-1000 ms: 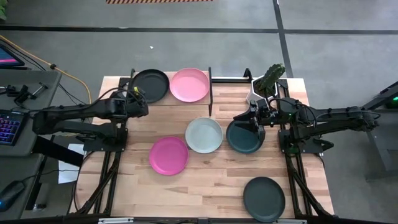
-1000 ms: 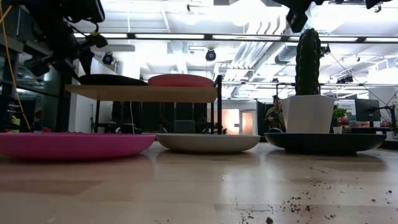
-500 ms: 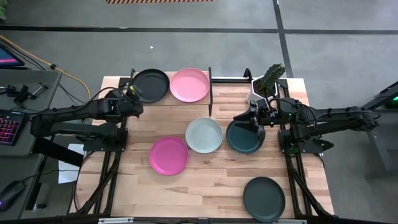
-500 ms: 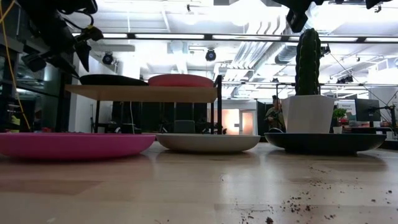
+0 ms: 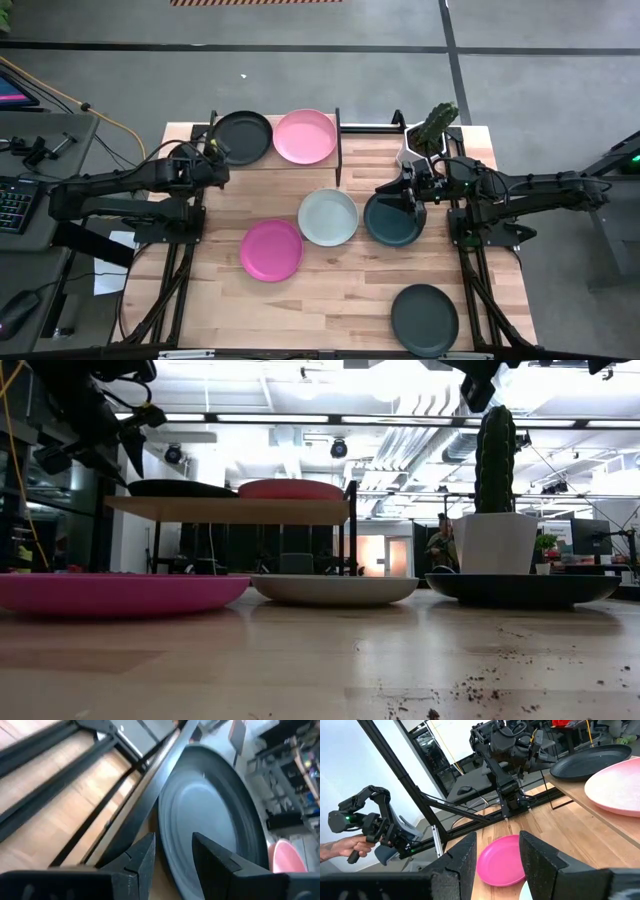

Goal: Place and stack plates onto a shelf
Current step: Stack the white plate on the top of the light pink plate on the shelf

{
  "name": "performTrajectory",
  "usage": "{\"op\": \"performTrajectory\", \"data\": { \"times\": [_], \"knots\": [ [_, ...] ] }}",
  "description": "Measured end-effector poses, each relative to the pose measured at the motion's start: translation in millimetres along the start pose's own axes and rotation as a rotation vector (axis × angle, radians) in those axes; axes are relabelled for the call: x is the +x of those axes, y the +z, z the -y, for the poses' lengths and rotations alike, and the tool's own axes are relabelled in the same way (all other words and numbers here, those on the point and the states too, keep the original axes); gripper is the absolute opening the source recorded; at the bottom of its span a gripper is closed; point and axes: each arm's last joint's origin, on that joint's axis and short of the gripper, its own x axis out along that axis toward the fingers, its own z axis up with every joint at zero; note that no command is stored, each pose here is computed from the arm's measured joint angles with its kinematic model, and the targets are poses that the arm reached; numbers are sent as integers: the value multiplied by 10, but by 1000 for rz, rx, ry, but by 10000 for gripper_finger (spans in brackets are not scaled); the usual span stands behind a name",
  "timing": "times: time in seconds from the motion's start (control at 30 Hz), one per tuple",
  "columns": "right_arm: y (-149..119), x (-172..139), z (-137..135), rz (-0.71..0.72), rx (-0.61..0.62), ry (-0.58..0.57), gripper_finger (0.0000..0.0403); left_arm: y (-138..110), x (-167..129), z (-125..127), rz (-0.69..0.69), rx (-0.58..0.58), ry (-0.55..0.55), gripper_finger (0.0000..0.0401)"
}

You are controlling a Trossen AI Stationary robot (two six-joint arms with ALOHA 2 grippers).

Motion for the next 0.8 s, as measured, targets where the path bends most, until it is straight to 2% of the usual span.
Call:
{"op": "performTrajectory", "data": {
  "times": [0.17, 0.43, 0.8],
  "knots": [
    [0, 0, 0, 0, 0, 0, 130, 15, -38, -5, -95, 113, -2, 120],
    [1, -1, 0, 1, -1, -1, 130, 149, -165, 32, -141, 202, -73, 120],
    [1, -1, 0, 1, 0, -1, 130, 126, -280, -19, -452, 364, -144, 120]
  ]
}}
